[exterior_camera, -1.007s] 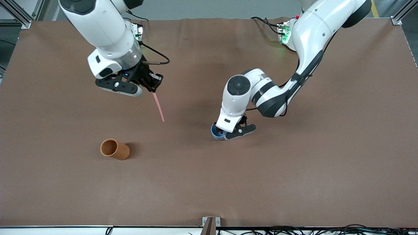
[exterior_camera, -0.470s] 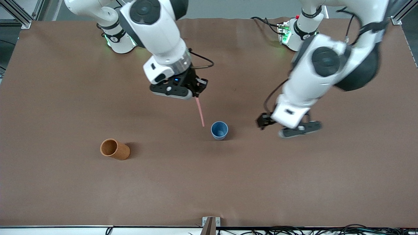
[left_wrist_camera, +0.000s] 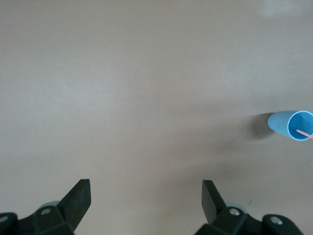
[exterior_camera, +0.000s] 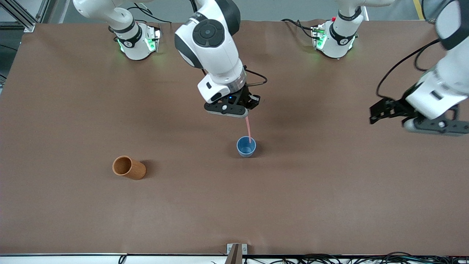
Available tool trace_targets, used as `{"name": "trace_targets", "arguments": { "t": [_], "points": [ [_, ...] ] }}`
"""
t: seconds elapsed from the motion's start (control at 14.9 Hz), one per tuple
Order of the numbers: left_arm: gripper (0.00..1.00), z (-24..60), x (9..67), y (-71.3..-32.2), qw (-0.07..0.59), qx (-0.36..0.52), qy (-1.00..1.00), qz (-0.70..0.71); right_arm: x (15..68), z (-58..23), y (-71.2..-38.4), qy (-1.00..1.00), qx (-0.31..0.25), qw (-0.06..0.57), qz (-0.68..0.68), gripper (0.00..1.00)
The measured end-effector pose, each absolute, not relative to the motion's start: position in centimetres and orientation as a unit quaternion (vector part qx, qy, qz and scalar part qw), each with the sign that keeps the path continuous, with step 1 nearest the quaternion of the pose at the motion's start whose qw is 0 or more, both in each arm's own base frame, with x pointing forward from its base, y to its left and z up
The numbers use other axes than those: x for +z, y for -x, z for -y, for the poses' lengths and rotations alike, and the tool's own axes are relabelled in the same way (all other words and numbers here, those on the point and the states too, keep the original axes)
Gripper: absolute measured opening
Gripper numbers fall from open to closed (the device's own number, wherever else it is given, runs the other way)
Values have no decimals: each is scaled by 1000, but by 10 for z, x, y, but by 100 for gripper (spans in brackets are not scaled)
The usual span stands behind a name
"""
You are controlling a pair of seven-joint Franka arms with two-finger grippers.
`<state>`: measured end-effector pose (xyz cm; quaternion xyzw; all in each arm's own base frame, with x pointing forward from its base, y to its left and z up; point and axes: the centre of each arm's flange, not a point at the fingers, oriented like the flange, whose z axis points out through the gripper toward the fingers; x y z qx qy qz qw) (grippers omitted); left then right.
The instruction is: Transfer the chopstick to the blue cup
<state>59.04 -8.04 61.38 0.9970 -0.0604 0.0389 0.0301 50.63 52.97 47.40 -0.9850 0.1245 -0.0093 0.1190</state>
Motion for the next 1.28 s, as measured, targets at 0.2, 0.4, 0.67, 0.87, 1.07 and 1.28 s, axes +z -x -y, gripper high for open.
{"name": "trace_targets", "arguments": {
  "t": [0.2,0.4,0.67,0.87,1.07,1.28],
  "points": [
    [100,83,650,-564,31,33,-997,70,459,-544,-495,989,-20,99,-106,10],
    [100,88,667,-552,31,30,-996,77,447,-548,-494,991,-29,82,-99,11],
    [100,85,665,-553,31,27,-996,74,449,-539,-505,990,-37,81,-107,44],
    [100,83,665,-553,31,27,-996,73,463,-524,-523,988,-49,88,-116,74],
    [100,81,665,-554,31,27,-997,72,510,-465,-556,988,-60,83,-117,100],
    [100,78,665,-554,31,27,-997,70,571,-374,-577,989,-53,58,-123,100]
  ]
}}
